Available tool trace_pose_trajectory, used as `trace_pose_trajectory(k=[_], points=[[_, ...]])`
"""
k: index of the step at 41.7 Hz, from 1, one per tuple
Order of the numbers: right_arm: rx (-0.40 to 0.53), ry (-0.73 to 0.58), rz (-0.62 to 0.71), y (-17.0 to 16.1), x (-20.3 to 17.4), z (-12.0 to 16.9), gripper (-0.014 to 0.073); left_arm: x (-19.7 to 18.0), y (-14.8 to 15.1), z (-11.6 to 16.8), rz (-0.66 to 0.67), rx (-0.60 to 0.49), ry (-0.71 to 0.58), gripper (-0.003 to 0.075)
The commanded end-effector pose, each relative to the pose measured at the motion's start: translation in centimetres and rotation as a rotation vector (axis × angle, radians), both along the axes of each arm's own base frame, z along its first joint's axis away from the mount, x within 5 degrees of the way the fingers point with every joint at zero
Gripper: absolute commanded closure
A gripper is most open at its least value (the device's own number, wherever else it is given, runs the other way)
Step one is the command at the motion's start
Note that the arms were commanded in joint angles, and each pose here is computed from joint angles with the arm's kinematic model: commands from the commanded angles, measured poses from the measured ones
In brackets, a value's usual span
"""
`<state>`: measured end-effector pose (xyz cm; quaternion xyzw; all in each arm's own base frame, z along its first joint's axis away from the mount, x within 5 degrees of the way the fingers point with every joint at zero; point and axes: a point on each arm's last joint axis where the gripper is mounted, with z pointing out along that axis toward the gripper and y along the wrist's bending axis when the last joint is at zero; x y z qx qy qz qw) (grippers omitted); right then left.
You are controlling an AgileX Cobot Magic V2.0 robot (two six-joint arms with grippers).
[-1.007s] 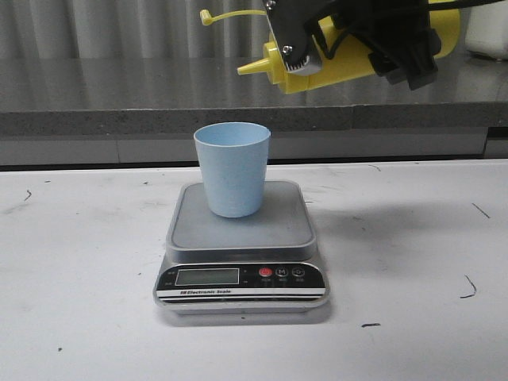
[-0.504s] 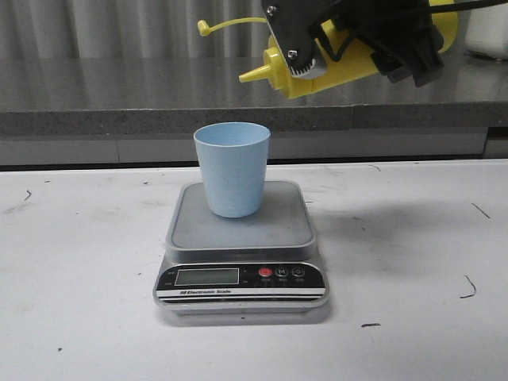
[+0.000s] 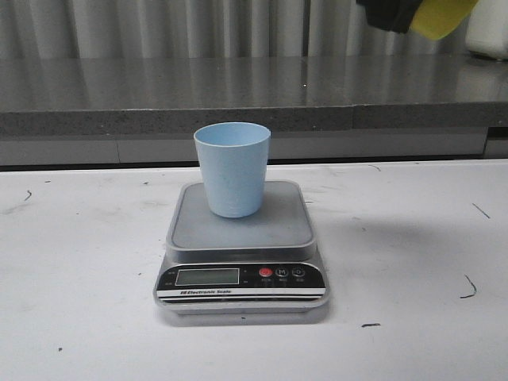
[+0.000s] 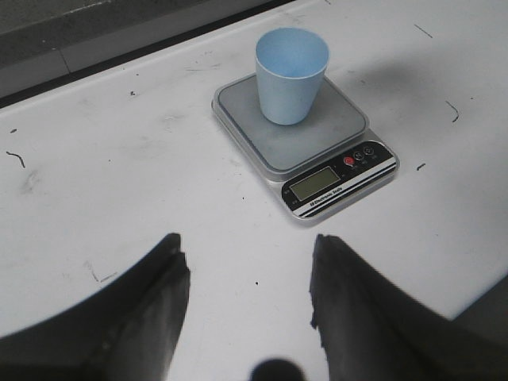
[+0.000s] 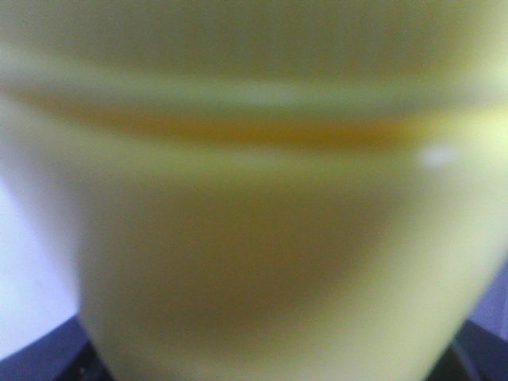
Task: Pour seasoning into cup on scale with both arms
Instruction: 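Turn the yellow bottle upright and lower it back to its spot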
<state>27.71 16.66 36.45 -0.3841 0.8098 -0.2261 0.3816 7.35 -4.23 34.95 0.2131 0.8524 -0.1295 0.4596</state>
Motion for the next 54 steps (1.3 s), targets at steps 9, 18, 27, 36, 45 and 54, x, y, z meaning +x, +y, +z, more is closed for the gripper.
trace_pose_trajectory(k=[9, 18, 27, 36, 45, 54], points=[[0.396, -0.225, -0.054, -4.6, -3.1, 2.5, 0.0237, 0.2, -0.2, 1.4, -0.010, -0.056, -0.084, 0.0365], [0.539, -0.223, -0.105, -8.0, -2.8, -1.6, 0.0237, 0.2, -0.2, 1.4, -0.010, -0.056, -0.084, 0.0365], [0.716, -0.203, -0.107, -9.8, -2.5, -5.5, 0.0237, 0.2, -0.2, 1.4, -0.010, -0.056, -0.084, 0.0365], [0.827, -0.228, -0.040, -11.4, -2.6, -8.9, 0.0237, 0.2, -0.2, 1.4, -0.010, -0.056, -0.084, 0.0365], [0.897, -0.241, 0.015, -12.4, -1.4, -11.5, 0.0237, 0.2, -0.2, 1.4, -0.010, -0.056, -0.084, 0.0365], [0.887, -0.235, 0.086, -12.4, 0.4, -14.2, 0.0235, 0.2, -0.2, 1.4, -0.010, -0.056, -0.084, 0.0365]])
